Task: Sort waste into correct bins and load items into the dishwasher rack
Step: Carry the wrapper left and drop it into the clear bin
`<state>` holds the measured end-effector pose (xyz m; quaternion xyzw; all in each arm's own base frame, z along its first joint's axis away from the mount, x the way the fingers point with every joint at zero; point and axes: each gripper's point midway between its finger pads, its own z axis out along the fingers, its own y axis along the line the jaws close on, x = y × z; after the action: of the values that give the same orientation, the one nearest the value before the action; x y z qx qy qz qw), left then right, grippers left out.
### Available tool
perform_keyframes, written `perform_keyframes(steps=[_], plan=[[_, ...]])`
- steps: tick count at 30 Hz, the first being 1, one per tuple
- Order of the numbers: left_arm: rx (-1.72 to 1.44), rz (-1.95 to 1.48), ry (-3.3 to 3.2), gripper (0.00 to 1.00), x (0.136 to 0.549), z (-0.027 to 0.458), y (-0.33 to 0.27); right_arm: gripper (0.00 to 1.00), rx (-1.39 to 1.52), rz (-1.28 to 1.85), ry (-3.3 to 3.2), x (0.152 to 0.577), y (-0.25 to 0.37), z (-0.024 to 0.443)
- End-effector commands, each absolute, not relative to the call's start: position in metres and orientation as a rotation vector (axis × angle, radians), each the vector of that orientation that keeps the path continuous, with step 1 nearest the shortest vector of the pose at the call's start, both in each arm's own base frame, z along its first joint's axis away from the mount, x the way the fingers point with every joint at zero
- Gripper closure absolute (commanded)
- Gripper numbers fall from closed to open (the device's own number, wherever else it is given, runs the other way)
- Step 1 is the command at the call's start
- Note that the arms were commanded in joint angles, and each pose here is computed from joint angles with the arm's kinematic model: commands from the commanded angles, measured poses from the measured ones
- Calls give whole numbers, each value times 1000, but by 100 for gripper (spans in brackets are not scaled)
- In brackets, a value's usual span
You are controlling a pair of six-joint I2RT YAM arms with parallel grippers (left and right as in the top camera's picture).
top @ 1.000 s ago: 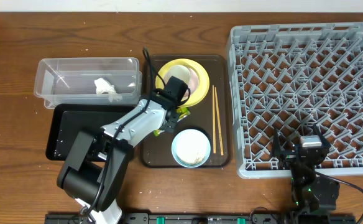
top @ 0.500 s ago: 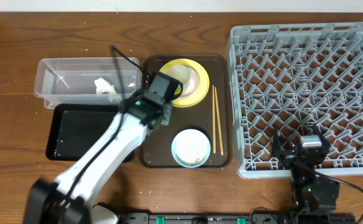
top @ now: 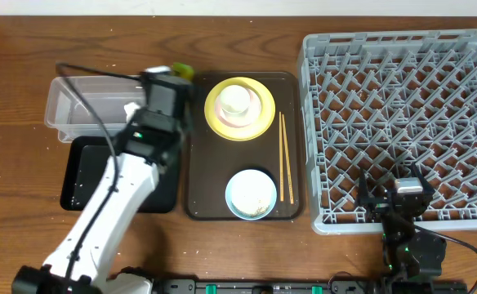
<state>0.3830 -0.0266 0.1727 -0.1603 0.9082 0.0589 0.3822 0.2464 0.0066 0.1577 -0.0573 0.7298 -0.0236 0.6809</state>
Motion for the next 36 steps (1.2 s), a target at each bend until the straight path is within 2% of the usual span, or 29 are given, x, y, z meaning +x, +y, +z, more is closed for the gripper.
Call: perform_keyframes(steps=[1,6,14,16,18,20,21,23,27,30,33,36], plan=[[-712,146,2244,94,388,163,11,1,-132,-56,1638,246,7,157],[-907,87,2225,92,400,138,36,1,-132,-55,1638,246,7,157],[-937,-62,2260,90,416,116,37,1,-132,-56,1638,246,7,157],[-928,-95,2255,83,418,120,34,1,-132,-56,1638,246,7,157],[-912,-125,2249,64,419,127,31,1,-132,-56,1638,246,7,157],[-871,-158,2246,57,420,137,26,1,-132,-56,1638,246,7,157],[-839,-182,2242,49,419,144,22,1,-132,-56,1638,246,7,157],[-787,-235,2231,43,417,160,15,1,-132,-55,1638,246,7,157],[-718,-403,2250,43,394,190,-10,1,-132,-56,1638,246,7,157],[-668,-511,2336,45,365,195,-36,1,-132,-56,1638,246,7,157],[-597,-535,2494,63,330,181,-61,1,-132,-56,1638,246,7,157],[-462,-502,2676,71,295,162,-85,1,-132,-56,1638,246,7,157]])
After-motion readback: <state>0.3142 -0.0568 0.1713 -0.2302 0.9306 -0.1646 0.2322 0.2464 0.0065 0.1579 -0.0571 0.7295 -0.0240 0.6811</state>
